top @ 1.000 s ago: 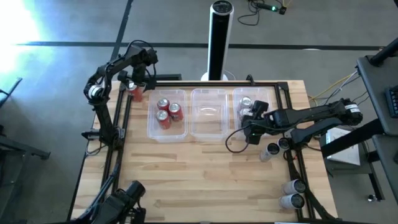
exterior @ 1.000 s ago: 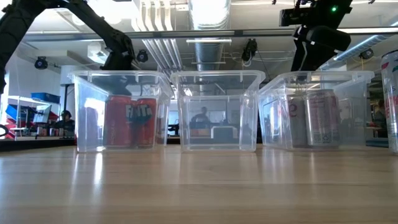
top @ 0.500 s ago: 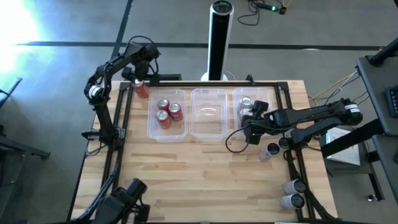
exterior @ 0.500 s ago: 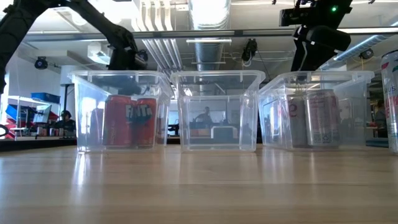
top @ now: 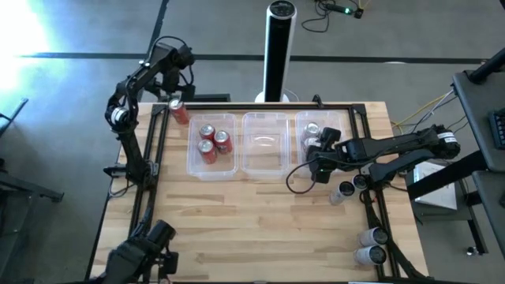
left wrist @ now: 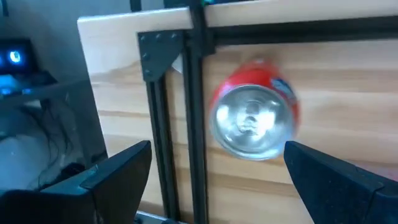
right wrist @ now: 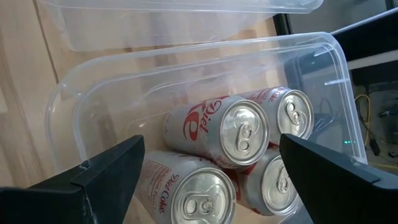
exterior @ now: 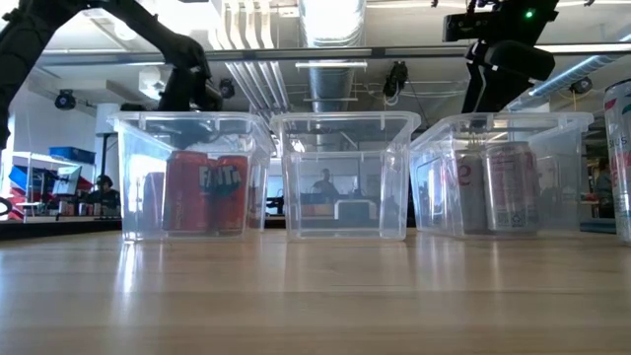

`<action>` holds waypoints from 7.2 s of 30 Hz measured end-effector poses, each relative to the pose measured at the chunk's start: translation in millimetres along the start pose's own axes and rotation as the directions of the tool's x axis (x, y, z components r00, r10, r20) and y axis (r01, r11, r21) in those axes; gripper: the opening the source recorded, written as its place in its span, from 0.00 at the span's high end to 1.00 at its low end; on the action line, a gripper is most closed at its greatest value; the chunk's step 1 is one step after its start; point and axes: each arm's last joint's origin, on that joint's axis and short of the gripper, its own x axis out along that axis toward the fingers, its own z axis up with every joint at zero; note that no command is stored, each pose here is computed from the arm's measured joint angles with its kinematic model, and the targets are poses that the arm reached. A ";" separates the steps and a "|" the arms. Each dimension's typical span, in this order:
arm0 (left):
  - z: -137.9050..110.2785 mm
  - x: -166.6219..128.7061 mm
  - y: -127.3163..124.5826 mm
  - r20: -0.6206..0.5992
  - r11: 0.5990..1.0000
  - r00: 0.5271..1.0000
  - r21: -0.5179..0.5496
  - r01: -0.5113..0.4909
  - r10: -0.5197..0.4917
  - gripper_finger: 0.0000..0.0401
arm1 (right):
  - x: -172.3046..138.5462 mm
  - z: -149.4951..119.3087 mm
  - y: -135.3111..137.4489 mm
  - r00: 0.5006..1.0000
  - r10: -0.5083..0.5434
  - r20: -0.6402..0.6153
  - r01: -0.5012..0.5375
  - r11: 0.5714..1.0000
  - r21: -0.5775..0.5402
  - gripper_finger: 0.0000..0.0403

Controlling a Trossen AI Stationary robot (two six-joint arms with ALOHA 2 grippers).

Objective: Sort soda cans
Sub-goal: Put the red soda can into the left transparent bin, then put the top left white-pink soda can into the middle transparent bin

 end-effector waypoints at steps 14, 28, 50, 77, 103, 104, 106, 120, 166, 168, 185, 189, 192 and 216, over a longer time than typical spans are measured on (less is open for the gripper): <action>7.7 34.1 -7.8 -0.044 0.995 0.994 -0.019 0.100 -0.101 0.11 | 0.0 -0.2 0.0 1.000 0.000 -0.002 0.000 1.000 -0.018 0.09; 11.0 69.5 -18.9 -0.128 0.995 0.987 -0.024 0.093 -0.095 0.05 | 0.0 -0.1 0.0 1.000 0.000 -0.001 0.000 1.000 -0.004 0.09; 17.9 87.6 -28.7 -0.134 0.994 0.991 0.098 0.041 -0.028 0.25 | 0.0 -0.3 0.0 1.000 0.000 -0.003 0.000 1.000 -0.006 0.09; -100.6 -100.0 17.5 0.340 0.955 0.905 0.233 0.184 -0.257 0.27 | -0.1 3.8 0.6 0.999 0.006 0.036 -0.005 1.000 -0.030 0.09; -258.2 -90.4 -97.9 0.224 0.537 0.841 0.839 0.091 -0.492 0.27 | -15.1 20.2 -5.6 0.991 0.020 0.133 -0.016 0.999 -0.030 0.09; -258.2 -86.2 -101.5 0.217 0.533 0.849 0.842 0.087 -0.482 0.27 | -15.8 20.7 -5.9 0.991 0.021 0.136 -0.017 0.999 -0.029 0.09; -258.7 -79.2 -110.1 0.185 0.510 0.852 0.853 0.108 -0.489 0.27 | -17.0 21.6 -6.4 0.990 0.022 0.140 -0.019 1.000 -0.025 0.09; -253.0 -51.3 -153.1 0.069 0.437 0.915 0.891 0.123 -0.398 0.27 | -28.0 29.6 -11.0 0.982 0.051 0.179 -0.051 0.999 -0.006 0.09; -229.1 -19.9 -194.3 0.118 0.427 0.976 0.904 -0.028 -0.185 0.20 | -27.6 30.3 -10.9 0.981 0.041 0.188 -0.049 0.998 0.038 0.09; -231.3 -20.2 -194.8 0.122 0.422 0.975 0.906 -0.033 -0.185 0.20 | -27.6 30.3 -10.9 0.981 0.041 0.188 -0.049 0.998 0.038 0.09; -242.9 -33.9 -184.6 0.101 0.376 0.987 0.925 -0.047 -0.126 0.13 | -29.2 34.3 -11.4 0.974 0.033 0.223 -0.035 0.999 0.005 0.09; -252.9 -68.4 -172.7 0.120 0.406 0.971 0.913 -0.028 -0.204 0.13 | -41.4 38.4 -18.3 0.971 -0.016 0.237 0.016 1.000 0.001 0.09; -270.1 -101.7 -161.0 0.142 0.381 0.929 0.925 0.000 -0.343 0.13 | -54.1 42.0 -18.7 0.963 -0.007 0.268 0.009 1.000 -0.006 0.09; -462.4 -63.2 -111.0 0.578 0.571 0.060 0.815 -0.100 -0.814 0.13 | -128.0 0.0 18.7 0.970 0.235 0.067 -0.242 0.888 0.392 0.09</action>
